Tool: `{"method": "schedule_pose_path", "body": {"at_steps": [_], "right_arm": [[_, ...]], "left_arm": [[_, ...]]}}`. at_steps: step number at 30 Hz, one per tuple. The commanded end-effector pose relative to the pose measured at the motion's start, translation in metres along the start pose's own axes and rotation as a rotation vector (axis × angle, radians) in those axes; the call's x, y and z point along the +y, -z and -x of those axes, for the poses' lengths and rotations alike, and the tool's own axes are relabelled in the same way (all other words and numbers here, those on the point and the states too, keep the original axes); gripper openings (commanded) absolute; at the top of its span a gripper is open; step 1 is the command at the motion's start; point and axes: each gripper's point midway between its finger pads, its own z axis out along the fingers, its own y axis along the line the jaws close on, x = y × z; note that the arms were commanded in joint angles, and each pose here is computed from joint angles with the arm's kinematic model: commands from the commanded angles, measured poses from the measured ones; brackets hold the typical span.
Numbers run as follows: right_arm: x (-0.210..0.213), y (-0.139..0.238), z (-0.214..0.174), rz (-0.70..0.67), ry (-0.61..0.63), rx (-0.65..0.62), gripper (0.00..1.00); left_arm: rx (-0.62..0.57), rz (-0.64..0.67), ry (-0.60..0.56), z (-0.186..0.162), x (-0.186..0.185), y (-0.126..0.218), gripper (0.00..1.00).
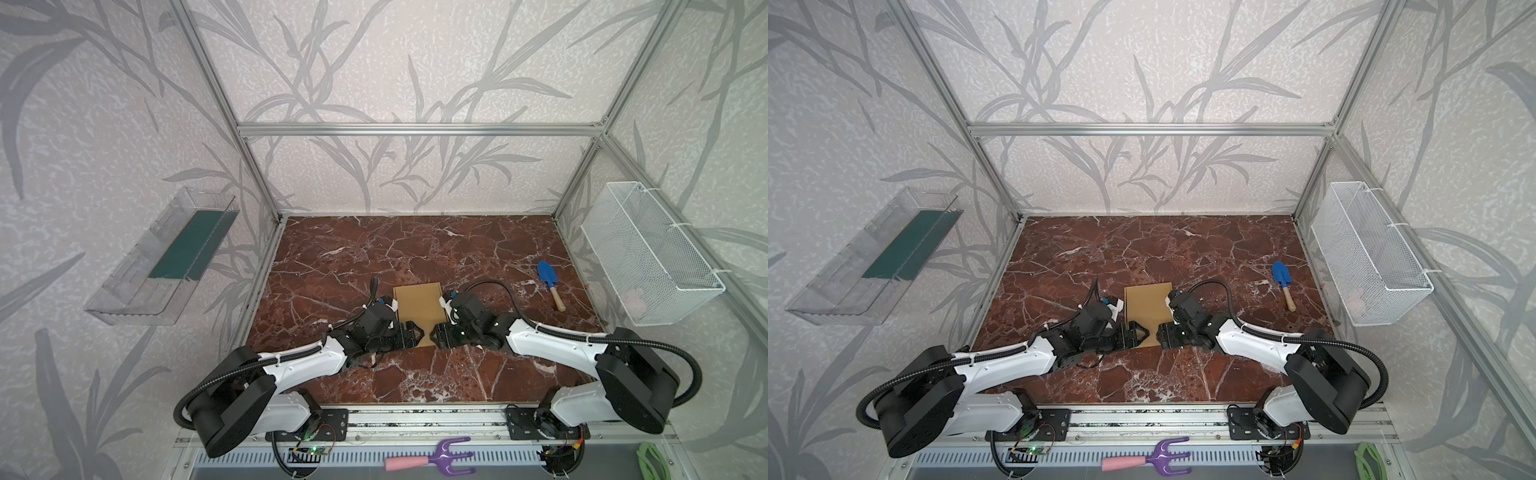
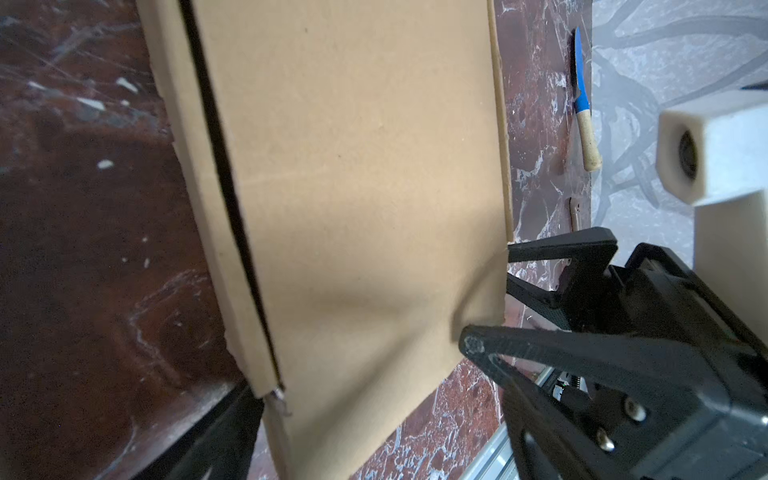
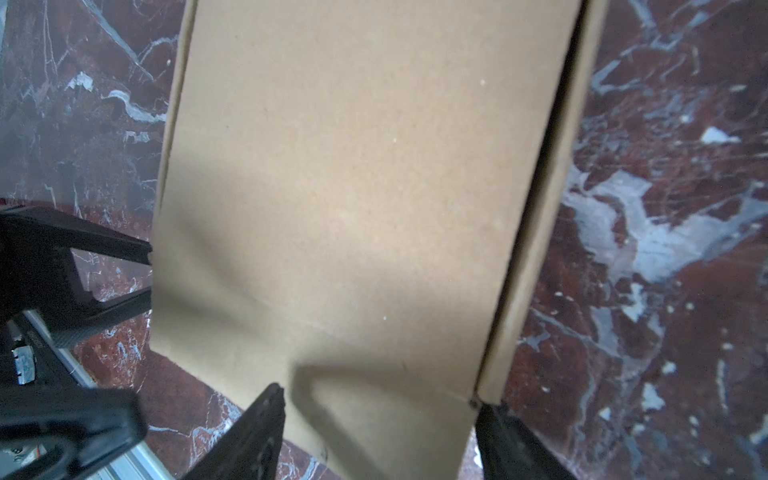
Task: Fold the paper box
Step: 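Press the closed box's sides between both grippers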
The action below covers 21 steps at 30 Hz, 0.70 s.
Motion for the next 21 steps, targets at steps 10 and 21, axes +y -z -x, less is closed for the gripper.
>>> {"method": "schedule_pose_path", "body": {"at_steps": [10, 21], "right_arm": [[-0.0063, 0.0002, -0.0013, -0.022, -0.006, -0.005, 0.69], [-0.0049, 0.0020, 0.0007, -0.016, -0.012, -0.015, 0.65]], "left_arm": [[-0.009, 0.034, -0.021, -0.0028, 0.0091, 0.0013, 0.91], [-0.027, 0.004, -0.010, 0.0019, 0.0016, 0.0005, 0.91]]}}
